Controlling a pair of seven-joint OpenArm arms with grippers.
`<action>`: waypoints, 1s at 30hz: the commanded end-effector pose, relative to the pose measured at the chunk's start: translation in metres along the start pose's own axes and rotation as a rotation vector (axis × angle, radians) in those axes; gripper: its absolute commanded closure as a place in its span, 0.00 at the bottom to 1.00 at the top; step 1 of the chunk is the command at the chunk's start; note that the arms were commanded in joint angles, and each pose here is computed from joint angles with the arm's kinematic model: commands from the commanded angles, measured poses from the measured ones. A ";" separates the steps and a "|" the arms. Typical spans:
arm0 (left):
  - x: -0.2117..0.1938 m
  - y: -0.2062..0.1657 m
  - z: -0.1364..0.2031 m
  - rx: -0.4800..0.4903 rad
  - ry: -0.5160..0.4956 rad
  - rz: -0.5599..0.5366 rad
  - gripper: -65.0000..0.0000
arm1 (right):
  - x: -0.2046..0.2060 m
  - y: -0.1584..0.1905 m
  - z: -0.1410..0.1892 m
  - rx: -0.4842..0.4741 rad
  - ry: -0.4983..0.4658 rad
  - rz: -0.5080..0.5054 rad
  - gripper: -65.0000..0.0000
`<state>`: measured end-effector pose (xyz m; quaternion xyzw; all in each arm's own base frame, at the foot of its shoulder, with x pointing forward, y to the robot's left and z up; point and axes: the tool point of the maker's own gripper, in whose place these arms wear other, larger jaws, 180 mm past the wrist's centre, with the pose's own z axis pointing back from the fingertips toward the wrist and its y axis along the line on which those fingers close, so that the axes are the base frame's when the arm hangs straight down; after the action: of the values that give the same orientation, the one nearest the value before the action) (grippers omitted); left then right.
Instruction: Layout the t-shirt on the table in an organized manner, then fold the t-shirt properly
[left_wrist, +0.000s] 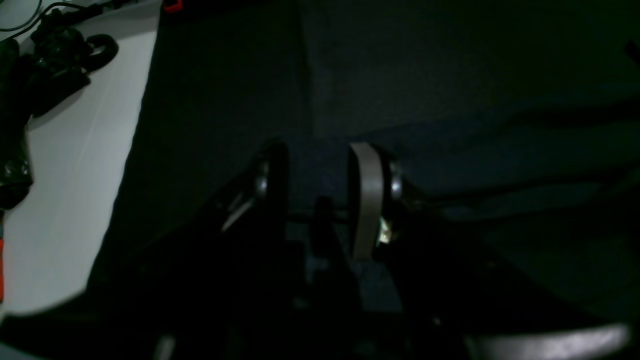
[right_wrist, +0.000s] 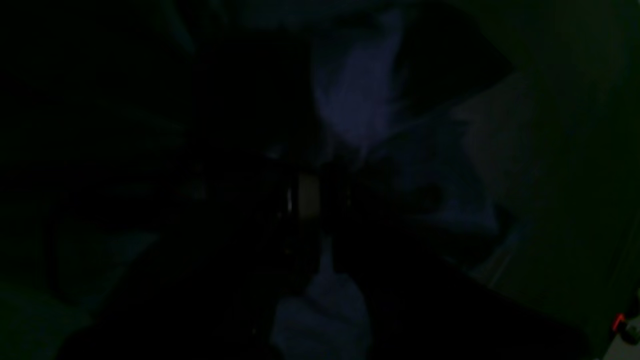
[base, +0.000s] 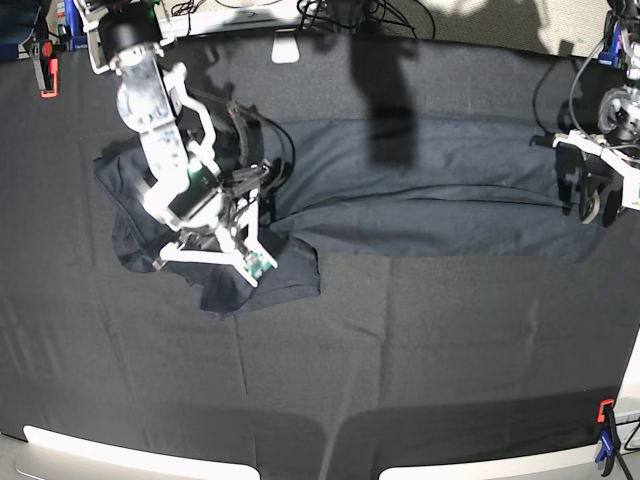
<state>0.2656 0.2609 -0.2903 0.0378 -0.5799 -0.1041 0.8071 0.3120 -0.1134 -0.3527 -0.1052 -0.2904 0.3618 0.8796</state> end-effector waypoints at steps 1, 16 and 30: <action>0.014 0.005 0.001 0.010 -0.045 -0.013 0.73 | 0.004 -0.002 0.008 -0.014 -0.022 0.001 0.98; 0.014 0.005 0.001 0.009 -0.045 -0.013 0.73 | 0.019 0.096 0.051 0.332 -0.186 -0.130 0.98; 0.014 0.005 0.001 0.009 -0.045 -0.013 0.73 | 0.079 0.132 0.073 0.487 -0.401 -0.197 0.82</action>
<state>0.2657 0.2609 -0.2902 0.0376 -0.5801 -0.1043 0.8070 0.2328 0.0299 -0.3235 0.2009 -0.3493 0.3521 0.8448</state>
